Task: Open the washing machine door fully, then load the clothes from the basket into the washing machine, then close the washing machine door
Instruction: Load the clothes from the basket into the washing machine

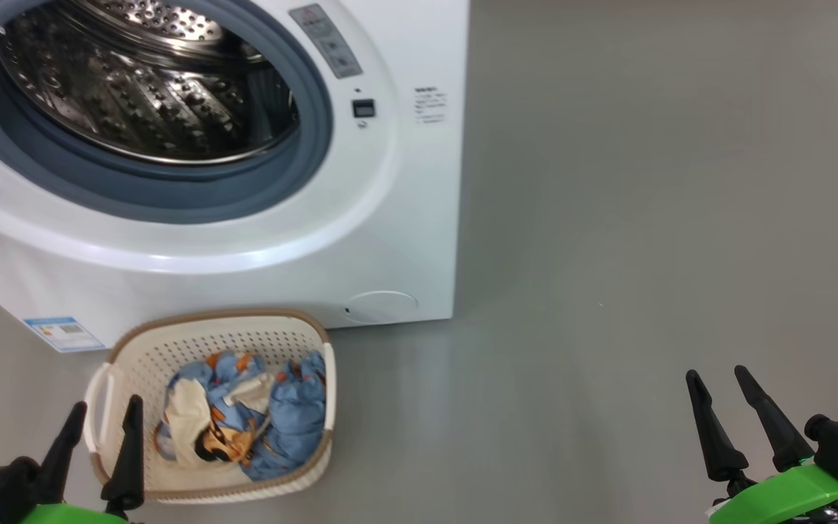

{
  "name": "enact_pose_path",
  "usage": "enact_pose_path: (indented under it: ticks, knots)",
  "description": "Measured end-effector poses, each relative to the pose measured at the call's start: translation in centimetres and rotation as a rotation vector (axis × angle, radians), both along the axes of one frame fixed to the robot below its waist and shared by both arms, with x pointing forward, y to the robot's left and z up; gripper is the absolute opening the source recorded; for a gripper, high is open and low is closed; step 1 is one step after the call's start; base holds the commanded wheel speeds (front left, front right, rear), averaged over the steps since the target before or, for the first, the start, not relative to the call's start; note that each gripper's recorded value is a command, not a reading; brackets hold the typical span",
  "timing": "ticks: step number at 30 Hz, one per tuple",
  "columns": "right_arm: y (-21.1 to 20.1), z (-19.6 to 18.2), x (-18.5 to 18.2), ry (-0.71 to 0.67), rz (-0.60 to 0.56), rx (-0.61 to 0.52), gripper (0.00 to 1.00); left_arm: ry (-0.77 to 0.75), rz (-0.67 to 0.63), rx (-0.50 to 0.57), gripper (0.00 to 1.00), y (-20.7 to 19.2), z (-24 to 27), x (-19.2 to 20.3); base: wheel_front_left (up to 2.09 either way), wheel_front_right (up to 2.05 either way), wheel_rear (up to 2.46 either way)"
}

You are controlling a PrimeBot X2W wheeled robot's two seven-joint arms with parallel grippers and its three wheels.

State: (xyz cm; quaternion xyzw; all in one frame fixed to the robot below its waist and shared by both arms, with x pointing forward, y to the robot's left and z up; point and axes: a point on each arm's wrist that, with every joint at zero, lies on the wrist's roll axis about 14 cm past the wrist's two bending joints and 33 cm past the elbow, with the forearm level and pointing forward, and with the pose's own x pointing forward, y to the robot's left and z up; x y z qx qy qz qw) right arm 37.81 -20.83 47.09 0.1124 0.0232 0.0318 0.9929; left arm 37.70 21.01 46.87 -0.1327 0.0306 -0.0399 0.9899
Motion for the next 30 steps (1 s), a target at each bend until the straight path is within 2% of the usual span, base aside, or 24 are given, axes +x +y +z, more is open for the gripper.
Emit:
enact_pose_path:
  ticks: [9, 30]
  knots:
    - [0.4, -0.1, 0.1, 0.002, 0.0, 0.014, 1.0, -0.021, -0.004, 0.013, 1.0, 0.0, 0.6, 0.3, 0.39, -1.47, 1.09]
    - [0.7, -0.6, 1.1, 0.012, 0.004, 0.016, 1.0, 0.038, 0.021, -0.014, 1.0, 0.0, -1.5, 0.6, 0.01, -0.03, 0.02]
